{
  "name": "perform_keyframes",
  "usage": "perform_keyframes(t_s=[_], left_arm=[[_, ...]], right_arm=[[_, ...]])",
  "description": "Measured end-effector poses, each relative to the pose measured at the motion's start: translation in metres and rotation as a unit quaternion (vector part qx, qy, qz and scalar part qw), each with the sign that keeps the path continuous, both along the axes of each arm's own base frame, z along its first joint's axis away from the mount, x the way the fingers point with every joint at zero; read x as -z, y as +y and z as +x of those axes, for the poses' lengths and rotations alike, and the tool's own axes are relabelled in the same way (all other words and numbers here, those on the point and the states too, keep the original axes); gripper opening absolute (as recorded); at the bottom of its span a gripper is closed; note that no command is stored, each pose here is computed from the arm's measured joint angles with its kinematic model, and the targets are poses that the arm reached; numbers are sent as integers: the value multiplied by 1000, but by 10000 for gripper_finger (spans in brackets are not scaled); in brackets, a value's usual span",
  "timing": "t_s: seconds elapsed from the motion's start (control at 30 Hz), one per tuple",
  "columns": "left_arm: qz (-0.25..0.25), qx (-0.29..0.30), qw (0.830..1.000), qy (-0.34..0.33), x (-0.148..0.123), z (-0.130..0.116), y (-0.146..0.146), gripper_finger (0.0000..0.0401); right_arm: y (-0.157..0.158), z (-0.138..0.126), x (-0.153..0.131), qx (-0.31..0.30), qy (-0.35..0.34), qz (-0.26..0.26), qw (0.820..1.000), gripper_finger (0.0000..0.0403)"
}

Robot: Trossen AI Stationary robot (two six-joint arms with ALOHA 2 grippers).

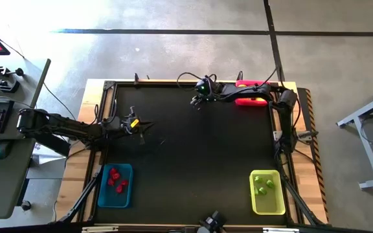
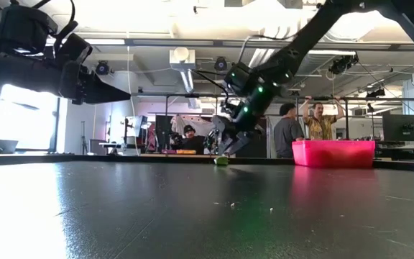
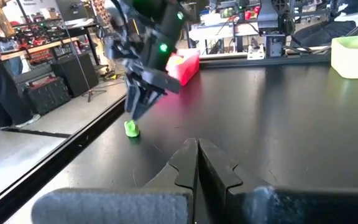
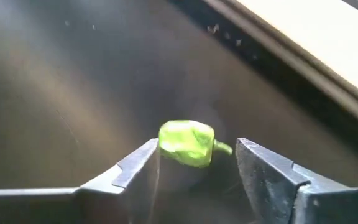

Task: Sort produce into baskets
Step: Put the green chilli pepper into the yellow bin

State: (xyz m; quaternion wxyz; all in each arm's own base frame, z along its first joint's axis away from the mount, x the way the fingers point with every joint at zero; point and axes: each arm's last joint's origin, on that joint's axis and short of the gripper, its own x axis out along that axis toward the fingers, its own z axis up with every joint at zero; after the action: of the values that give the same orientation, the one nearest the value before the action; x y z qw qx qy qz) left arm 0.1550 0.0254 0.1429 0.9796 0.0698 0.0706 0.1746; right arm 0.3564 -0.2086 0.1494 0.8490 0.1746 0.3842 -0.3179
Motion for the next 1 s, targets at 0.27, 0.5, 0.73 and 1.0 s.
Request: perform_keyframes(t_s=[0.27, 0.5, 0.73, 1.0], left_arm=[[-1, 0, 1000, 5, 1, 0, 0, 0], [-1, 0, 1000, 11, 2, 0, 0, 0], [-2, 0, 1000, 16, 3, 0, 0, 0], [-2, 0, 1000, 16, 3, 0, 0, 0]], right_arm=[[-11, 18, -24, -9, 55, 21, 998, 251], [-16, 27, 1, -18, 122, 54, 991, 252], [-17, 29, 6, -24, 126, 53, 990, 220], [-17, 29, 6, -48, 137, 42, 989, 66]])
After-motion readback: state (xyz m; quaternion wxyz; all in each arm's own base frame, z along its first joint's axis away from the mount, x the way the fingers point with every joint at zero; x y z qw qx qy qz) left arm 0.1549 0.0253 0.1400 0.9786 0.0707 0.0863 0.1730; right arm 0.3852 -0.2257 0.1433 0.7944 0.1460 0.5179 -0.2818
